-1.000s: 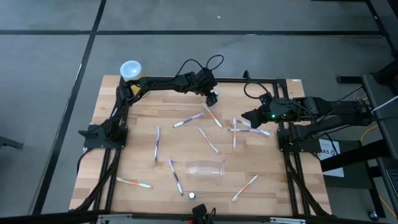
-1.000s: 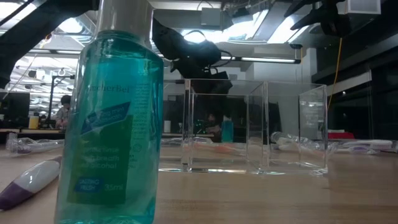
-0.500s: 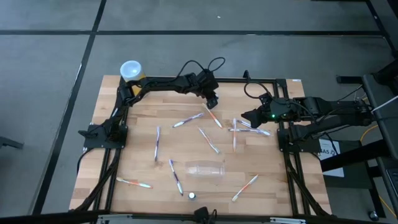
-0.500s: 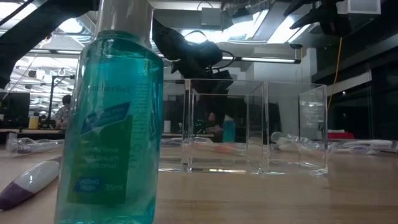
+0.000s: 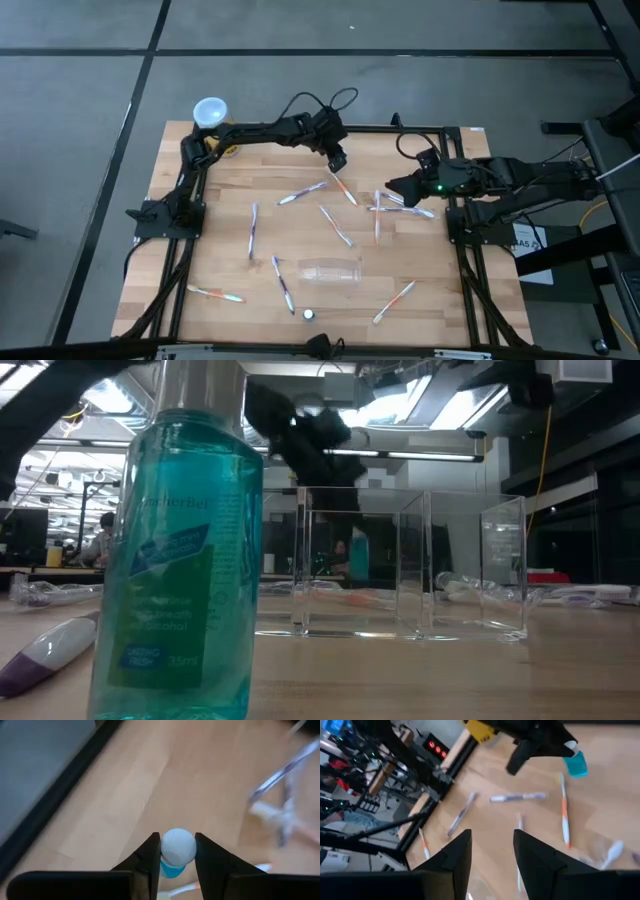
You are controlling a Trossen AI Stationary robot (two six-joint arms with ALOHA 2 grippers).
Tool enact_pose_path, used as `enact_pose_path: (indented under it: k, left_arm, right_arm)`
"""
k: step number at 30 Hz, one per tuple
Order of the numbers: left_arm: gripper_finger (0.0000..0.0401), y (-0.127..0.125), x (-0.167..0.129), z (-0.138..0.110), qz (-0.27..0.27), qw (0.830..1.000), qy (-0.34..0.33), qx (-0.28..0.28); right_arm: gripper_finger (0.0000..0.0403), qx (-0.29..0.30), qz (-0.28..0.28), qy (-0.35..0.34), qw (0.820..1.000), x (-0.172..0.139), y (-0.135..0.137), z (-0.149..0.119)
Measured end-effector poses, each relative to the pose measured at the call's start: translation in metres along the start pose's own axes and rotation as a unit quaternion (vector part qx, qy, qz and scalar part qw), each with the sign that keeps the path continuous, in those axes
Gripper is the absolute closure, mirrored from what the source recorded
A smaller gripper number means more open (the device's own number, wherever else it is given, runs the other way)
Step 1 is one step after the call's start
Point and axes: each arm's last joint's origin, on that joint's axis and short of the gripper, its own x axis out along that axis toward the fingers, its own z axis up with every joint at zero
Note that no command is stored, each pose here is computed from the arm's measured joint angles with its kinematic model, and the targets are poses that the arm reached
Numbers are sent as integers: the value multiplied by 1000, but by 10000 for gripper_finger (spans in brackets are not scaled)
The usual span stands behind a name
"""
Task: Pick & Place toothbrushing station
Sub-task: Put the blue mouthwash into the middle section of the transparent organizer
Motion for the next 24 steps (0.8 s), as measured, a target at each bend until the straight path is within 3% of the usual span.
enact_pose_path:
  k: [9, 13, 17, 24]
  left_arm:
    - [314, -40, -93, 14, -12, 999, 3, 44]
    - [314, -74, -124, -4, -19, 998, 18, 57]
    - [314, -114, -151, -23, -46, 998, -8, 42]
    - [315, -176, -170, -59, -68, 997, -33, 3]
  right_arm:
    - [254, -9, 7, -44, 999, -4, 8, -3]
    - [254, -5, 3, -62, 998, -6, 10, -6]
    - [254, -3, -1, -75, 997, -7, 11, -8]
    - [254, 6, -2, -85, 996, -9, 13, -10]
